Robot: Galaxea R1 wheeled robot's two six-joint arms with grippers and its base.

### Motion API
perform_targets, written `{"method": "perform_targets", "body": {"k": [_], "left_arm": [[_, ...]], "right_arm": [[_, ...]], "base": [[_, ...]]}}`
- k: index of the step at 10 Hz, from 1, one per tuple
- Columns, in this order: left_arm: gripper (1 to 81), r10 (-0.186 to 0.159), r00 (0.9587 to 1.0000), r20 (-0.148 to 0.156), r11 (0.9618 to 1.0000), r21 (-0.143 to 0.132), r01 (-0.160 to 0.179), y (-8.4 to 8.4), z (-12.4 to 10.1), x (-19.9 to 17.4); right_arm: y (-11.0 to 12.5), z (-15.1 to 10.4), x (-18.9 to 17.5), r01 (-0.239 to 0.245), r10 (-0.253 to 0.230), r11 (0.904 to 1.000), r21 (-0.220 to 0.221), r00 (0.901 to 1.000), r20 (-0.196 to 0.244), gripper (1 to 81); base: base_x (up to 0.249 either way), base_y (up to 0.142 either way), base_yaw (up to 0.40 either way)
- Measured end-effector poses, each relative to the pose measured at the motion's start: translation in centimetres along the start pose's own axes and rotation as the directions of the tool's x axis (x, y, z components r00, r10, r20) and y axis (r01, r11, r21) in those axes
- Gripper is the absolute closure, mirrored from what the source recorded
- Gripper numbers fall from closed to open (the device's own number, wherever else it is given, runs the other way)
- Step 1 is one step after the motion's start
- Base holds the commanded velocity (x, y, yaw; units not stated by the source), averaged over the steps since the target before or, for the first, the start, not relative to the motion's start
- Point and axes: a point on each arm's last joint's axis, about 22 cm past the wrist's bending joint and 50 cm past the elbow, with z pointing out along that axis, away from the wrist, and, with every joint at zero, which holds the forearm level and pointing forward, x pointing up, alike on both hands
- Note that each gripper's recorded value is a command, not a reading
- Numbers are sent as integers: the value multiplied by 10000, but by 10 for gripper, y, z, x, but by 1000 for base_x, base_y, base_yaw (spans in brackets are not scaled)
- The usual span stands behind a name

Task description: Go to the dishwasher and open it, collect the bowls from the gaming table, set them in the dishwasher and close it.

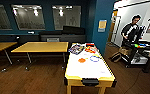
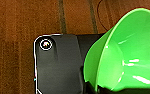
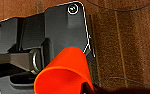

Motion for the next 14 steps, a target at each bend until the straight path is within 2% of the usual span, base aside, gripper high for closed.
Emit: {"method": "perform_targets", "body": {"k": [2, 6, 8, 9, 10, 11, 12, 13, 14], "left_arm": [[811, 24, 10000, -5, 9999, 149, -24, 2, 5, -1], [811, -22, 10000, 43, 9998, 195, 22, -1, 3, -7], [811, -49, 10000, 42, 9998, 217, 48, -2, 2, -7], [811, -17, 10000, 22, 9996, 285, 17, -7, 1, -4], [811, 47, 10000, 47, 9990, 447, -49, -19, -3, -4], [811, 94, 9999, 59, 9975, 693, -98, -38, -11, -3], [811, 129, 9999, 67, 9949, 997, -136, -62, -21, -2], [811, 128, 9999, 86, 9925, 1217, -137, -78, -29, -3], [811, 121, 9999, 82, 9917, 1278, -130, -82, -31, -3]], "right_arm": [[-14, 6, 2, 6, -6, 9999, 109, 10000, 15, 811], [-16, 7, 6, -3, 3, 10000, 90, 10000, 13, 811], [-11, 6, 8, 13, -13, 10000, 8, 10000, -15, 811], [10, 1, 9, 57, -57, 9995, -298, 10000, -3, 811], [27, -4, 10, 97, -97, 9983, -568, 10000, -7, 811], [29, -4, 10, 101, -101, 9982, -594, 9999, -7, 811], [20, -1, 10, 85, -85, 9988, -489, 10000, -12, 811], [12, 1, 10, 67, -68, 9993, -369, 10000, -22, 811], [11, 2, 13, 71, -73, 9994, -353, 10000, -57, 811]], "base": [[0, 0, 0], [0, 0, 0], [0, 0, 0], [0, 0, 0], [0, 0, 0], [0, 0, 0], [0, 0, 0], [0, 0, 0], [0, 0, 0]]}}
